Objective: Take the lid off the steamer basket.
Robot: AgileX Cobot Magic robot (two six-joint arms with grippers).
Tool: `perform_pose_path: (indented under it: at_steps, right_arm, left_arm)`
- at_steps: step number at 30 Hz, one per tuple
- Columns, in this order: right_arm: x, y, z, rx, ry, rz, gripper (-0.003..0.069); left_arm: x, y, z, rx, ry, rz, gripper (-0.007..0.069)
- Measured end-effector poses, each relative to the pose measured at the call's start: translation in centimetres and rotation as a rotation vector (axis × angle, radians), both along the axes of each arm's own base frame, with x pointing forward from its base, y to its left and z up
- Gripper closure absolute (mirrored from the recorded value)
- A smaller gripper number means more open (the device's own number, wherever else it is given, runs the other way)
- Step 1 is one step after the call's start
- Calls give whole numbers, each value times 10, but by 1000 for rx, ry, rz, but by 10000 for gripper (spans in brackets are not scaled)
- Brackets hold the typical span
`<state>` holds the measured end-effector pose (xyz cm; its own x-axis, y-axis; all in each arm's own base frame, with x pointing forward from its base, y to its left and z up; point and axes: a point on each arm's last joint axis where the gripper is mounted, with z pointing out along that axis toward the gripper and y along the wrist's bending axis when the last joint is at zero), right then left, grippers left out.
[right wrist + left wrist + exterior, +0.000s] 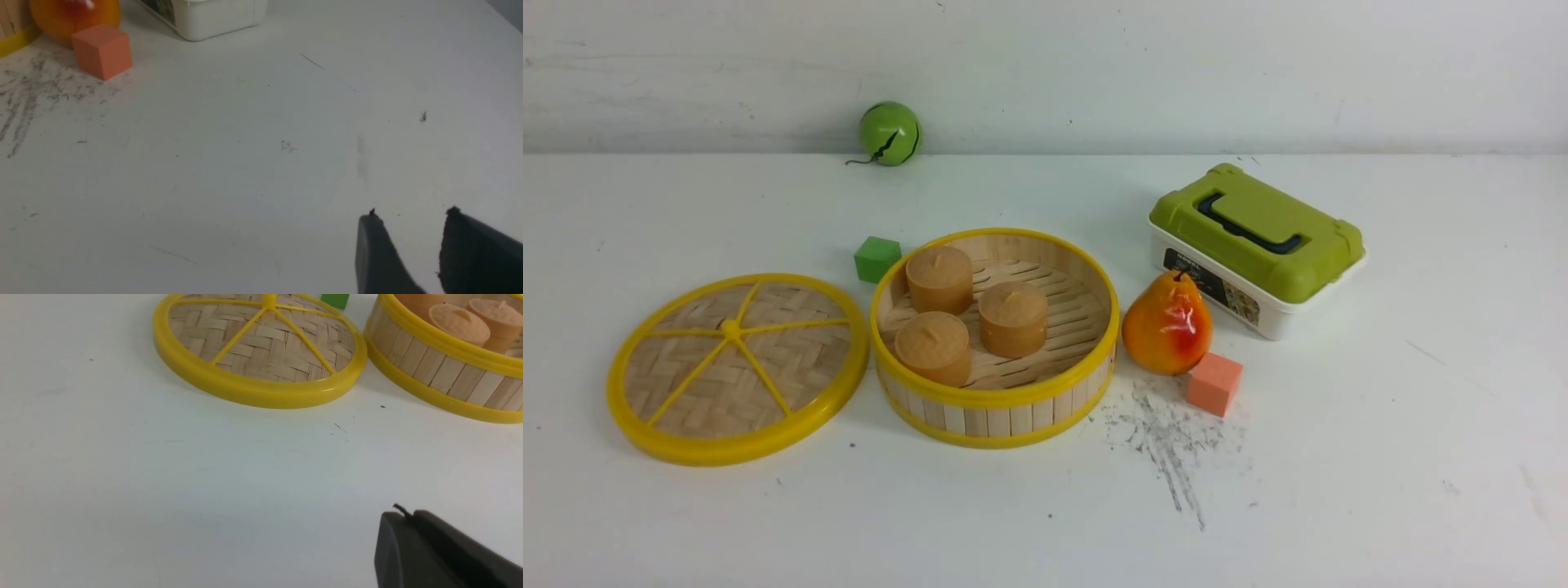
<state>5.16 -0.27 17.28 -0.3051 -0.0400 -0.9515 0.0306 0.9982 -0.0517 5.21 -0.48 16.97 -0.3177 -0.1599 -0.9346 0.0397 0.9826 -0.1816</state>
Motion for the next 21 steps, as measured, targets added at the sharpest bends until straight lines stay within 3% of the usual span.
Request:
perform_pose_path:
  at_steps: [21]
  right_arm:
    - [0, 0, 0, 0, 0, 0, 419]
  left_arm:
    - [0, 0, 0, 1, 0, 0, 594]
